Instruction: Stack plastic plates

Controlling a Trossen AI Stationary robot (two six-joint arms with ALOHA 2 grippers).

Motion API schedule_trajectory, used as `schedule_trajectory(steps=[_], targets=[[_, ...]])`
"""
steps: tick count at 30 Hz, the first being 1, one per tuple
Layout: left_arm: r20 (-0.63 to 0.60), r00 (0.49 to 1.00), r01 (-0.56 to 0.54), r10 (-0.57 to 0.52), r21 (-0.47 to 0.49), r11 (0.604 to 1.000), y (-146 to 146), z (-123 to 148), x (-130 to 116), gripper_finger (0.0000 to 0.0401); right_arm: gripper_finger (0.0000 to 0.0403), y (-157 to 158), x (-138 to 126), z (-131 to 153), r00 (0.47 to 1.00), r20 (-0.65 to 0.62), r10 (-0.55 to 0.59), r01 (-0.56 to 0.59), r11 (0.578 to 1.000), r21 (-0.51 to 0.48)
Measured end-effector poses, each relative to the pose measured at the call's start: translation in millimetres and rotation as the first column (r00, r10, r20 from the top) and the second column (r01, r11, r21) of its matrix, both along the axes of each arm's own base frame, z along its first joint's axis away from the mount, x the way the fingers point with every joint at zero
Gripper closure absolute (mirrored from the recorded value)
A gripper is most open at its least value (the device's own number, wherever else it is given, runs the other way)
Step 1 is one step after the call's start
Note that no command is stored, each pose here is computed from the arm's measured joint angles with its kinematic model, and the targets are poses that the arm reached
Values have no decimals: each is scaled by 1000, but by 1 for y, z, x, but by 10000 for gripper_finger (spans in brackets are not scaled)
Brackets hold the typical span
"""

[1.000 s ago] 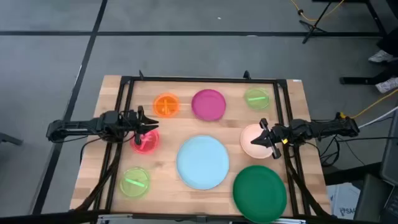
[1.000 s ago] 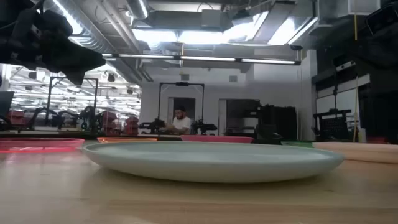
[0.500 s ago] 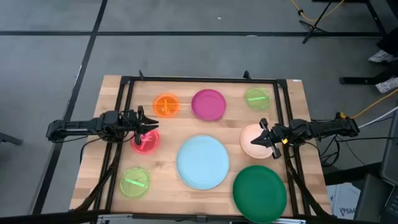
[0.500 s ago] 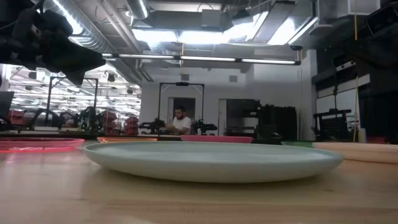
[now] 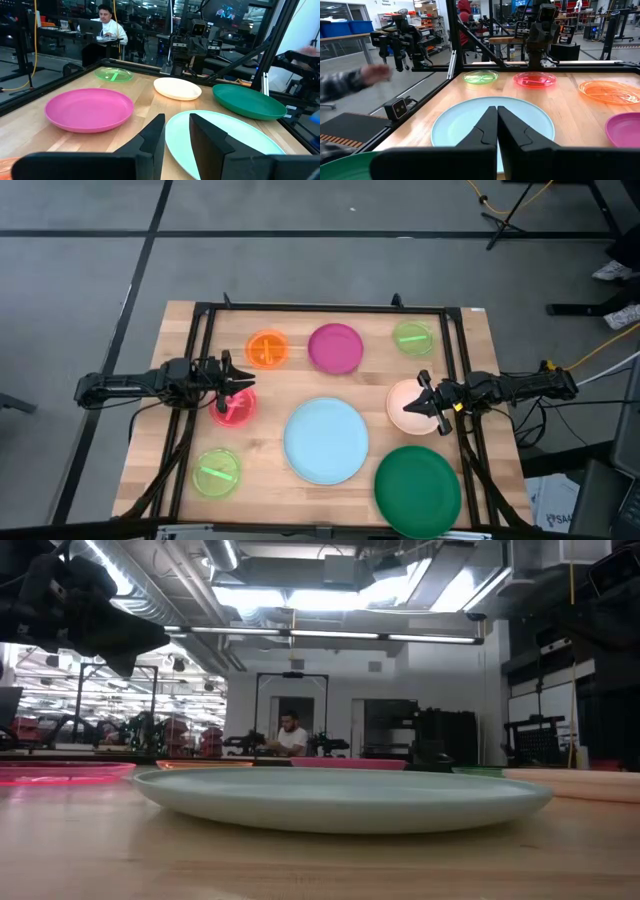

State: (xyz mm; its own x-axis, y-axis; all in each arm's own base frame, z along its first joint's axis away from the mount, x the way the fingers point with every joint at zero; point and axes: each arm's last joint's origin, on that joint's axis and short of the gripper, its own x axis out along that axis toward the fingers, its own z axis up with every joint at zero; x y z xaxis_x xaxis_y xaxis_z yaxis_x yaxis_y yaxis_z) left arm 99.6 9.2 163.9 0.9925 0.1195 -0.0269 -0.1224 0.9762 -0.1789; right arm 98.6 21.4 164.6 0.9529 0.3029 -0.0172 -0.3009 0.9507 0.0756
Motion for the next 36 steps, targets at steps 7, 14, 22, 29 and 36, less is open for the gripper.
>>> schedule_trajectory(steps=[7,14,22,29,36], targets=[[0,1000,0,0,0,1000,0,0,0,319,402,0,0,0,1000,0,0,0,1000,0],[0,1000,-19,19,33,999,1,0,0,319,402,0,0,0,1000,0,0,0,1000,0],[93,995,-30,29,13,999,1,9,0,319,402,0,0,2,1000,23,0,0,1000,4],[297,954,-62,50,33,998,1,29,-4,319,402,-1,0,4,999,19,-42,41,997,62],[386,922,-63,41,44,997,1,39,-4,319,402,-2,0,7,997,40,-63,59,994,96]])
